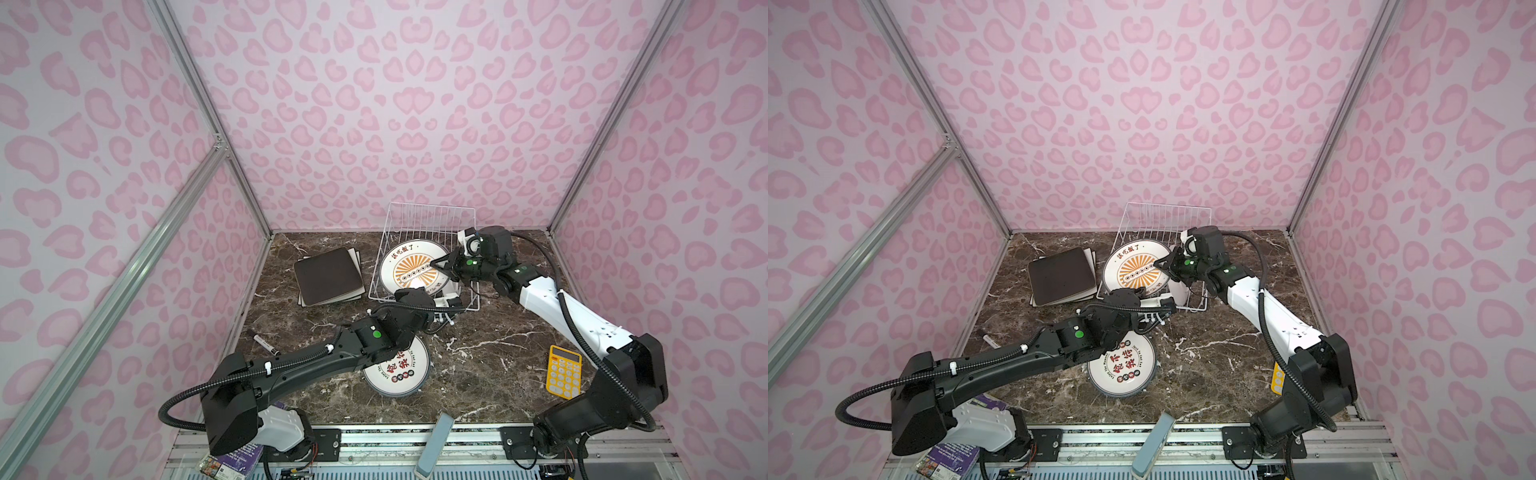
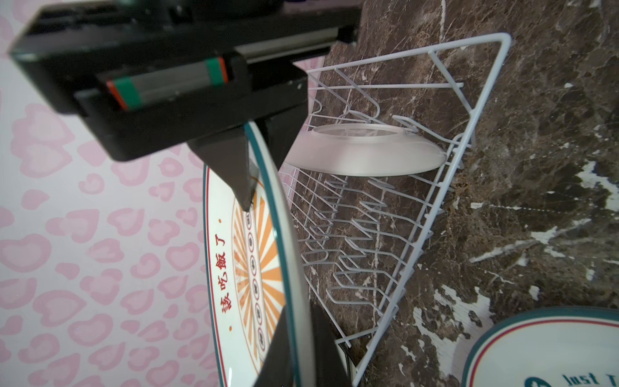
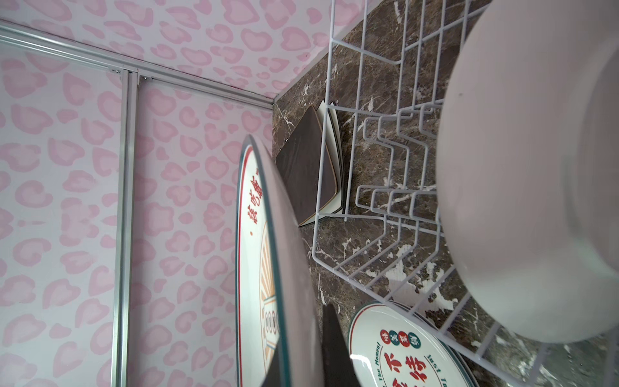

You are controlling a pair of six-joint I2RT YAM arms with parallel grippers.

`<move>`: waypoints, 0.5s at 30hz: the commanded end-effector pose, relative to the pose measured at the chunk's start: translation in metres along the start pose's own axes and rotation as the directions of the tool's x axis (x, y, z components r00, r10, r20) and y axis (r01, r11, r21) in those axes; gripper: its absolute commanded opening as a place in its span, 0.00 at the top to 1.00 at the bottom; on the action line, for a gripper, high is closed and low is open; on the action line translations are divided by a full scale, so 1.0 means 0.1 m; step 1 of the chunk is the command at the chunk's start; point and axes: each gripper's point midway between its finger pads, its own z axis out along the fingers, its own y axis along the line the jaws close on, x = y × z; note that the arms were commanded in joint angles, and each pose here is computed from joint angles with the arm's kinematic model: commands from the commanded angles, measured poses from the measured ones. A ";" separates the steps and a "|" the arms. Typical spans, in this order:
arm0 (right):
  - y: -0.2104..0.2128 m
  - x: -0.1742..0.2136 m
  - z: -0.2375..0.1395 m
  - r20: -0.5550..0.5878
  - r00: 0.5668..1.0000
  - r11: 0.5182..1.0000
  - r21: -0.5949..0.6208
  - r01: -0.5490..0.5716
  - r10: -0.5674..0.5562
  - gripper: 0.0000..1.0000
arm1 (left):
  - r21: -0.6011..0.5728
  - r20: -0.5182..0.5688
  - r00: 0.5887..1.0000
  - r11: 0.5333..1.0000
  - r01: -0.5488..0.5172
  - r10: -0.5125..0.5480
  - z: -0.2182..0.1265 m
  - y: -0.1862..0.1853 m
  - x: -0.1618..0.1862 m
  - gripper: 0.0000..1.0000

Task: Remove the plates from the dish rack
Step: 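Grasp the sunburst plate rim with the right gripper beside the left gripper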

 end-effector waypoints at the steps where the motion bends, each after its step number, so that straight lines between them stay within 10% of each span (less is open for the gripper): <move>1: 0.10 0.03 -0.01 -0.007 0.990 0.989 -0.058 0.137 -0.138 1.00 | -0.092 0.014 0.986 0.982 0.165 -0.165 -0.03 0.29 -0.07 0.95; 15: 0.09 -0.20 -0.21 0.119 0.986 0.990 -0.060 0.124 -0.116 1.00 | -0.037 0.089 0.955 0.957 0.287 -0.283 -0.22 0.41 -0.17 0.34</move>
